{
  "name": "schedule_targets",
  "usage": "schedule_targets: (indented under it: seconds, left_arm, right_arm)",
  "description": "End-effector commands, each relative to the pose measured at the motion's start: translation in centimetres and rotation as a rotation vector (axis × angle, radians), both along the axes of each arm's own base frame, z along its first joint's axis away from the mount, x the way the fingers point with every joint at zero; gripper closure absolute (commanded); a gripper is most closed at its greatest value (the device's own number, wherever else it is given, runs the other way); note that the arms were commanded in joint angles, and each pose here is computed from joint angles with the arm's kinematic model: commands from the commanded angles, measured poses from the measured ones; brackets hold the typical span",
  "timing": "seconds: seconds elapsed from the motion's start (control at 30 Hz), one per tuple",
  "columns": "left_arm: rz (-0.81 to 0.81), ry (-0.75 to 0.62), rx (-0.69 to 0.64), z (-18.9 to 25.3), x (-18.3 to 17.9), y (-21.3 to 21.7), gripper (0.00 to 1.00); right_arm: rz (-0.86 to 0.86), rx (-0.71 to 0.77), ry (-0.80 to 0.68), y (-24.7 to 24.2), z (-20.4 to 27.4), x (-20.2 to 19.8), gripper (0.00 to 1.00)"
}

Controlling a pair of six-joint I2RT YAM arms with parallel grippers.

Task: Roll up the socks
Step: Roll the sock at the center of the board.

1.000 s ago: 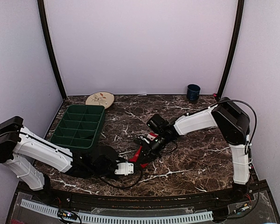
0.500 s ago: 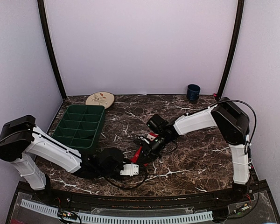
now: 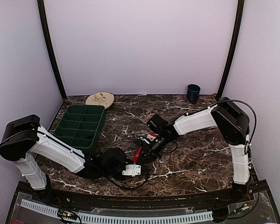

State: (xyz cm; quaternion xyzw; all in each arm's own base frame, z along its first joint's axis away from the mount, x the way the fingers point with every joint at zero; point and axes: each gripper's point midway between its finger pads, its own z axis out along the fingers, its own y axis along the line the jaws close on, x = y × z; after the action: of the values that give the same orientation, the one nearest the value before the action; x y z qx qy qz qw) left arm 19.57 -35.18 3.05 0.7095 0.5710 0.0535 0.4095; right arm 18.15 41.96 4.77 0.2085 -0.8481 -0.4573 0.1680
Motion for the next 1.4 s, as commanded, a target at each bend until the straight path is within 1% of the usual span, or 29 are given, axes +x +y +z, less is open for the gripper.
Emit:
schedule_targets:
  seconds: [0.0,0.13,0.3,0.57,0.73,0.9,1.37]
  left_arm:
    - [0.021,-0.030,-0.014,0.9,0.6,-0.5,0.73]
    - [0.056,-0.090,-0.026,2.1,1.6,-0.3,0.73]
    - [0.071,-0.115,-0.036,3.1,1.7,0.3,0.72]
    - [0.021,-0.065,-0.061,3.5,0.6,0.1,0.72]
    - [-0.025,-0.013,-0.023,2.2,-0.4,0.0,0.71]
    - [-0.059,0.036,-0.021,1.6,-1.3,-0.2,0.71]
    - [-0.054,0.048,-0.003,0.2,-0.7,-1.6,0.69]
  right_arm:
    - [0.012,-0.001,0.022,-0.6,-0.5,-0.3,0.96]
    - [0.011,-0.004,0.020,-0.8,-0.6,-0.4,0.96]
    - [0.008,-0.006,0.019,-0.9,-0.7,-0.2,0.96]
    - [0.008,-0.003,0.018,-0.9,-0.6,-0.1,0.96]
    - [0.011,0.001,0.014,-0.7,-0.4,0.0,0.96]
    - [0.020,-0.005,0.013,-0.7,-0.5,0.0,0.96]
    - [0.033,0.003,0.022,-0.6,-0.3,-0.1,0.96]
